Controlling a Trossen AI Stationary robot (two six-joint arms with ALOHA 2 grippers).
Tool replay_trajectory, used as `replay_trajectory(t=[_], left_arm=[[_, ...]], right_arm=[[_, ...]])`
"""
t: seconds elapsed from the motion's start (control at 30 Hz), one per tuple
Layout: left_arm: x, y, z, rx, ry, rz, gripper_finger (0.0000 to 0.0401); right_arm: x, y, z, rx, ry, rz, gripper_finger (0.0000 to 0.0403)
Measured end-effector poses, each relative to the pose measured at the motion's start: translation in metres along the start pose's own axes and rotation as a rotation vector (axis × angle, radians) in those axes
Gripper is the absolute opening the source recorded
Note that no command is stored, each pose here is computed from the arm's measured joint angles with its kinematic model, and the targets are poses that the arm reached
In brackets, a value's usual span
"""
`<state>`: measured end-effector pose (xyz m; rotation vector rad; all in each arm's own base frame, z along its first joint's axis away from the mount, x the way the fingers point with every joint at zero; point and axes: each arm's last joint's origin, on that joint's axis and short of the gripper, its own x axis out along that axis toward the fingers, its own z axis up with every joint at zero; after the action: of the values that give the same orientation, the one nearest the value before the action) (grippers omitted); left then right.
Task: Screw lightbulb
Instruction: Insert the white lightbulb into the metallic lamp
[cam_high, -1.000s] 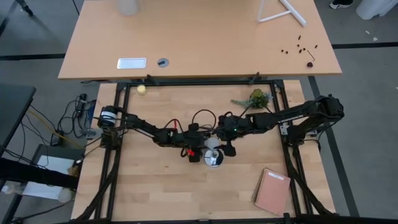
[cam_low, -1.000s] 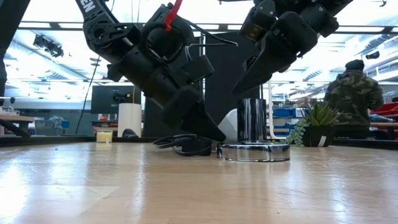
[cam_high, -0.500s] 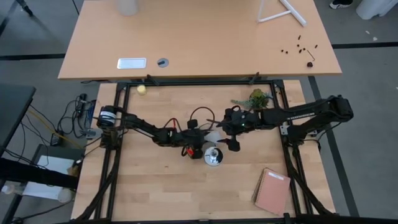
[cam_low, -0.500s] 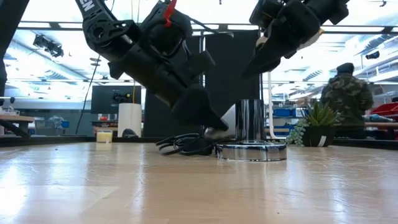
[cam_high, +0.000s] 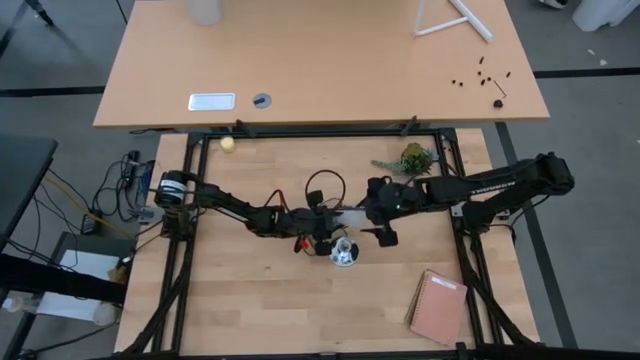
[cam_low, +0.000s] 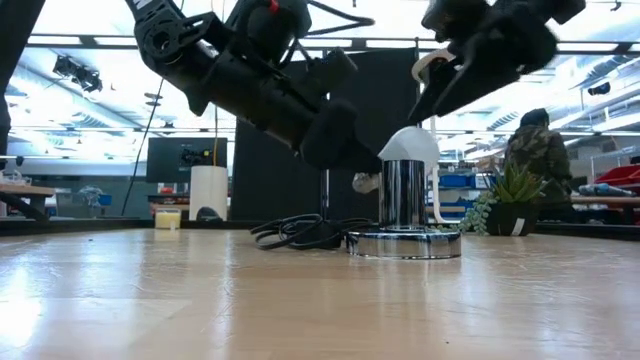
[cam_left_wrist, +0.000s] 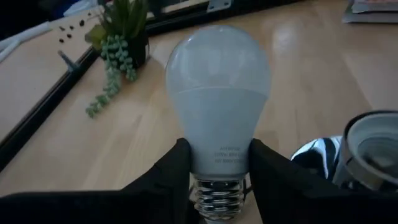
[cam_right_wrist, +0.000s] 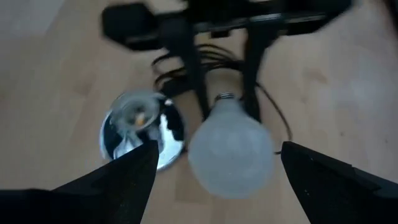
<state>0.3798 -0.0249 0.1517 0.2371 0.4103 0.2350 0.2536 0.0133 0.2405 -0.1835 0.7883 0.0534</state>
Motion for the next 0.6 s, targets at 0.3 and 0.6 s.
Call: replay_trajectory(t=[0.3,0.6], left_arm=[[0.004,-0.001,0.021,-0.018,-0.059,-0.059,0.0143],[0.002,0.002,0.04,-0.101,-0.086,-0.087,0.0143]], right_arm=[[-0.019,0.017,0.006,-0.372,0.049,-0.088,0.0348],[-0.028,0.03,0.005,-0.463,0.065,-0.101,0.0362]])
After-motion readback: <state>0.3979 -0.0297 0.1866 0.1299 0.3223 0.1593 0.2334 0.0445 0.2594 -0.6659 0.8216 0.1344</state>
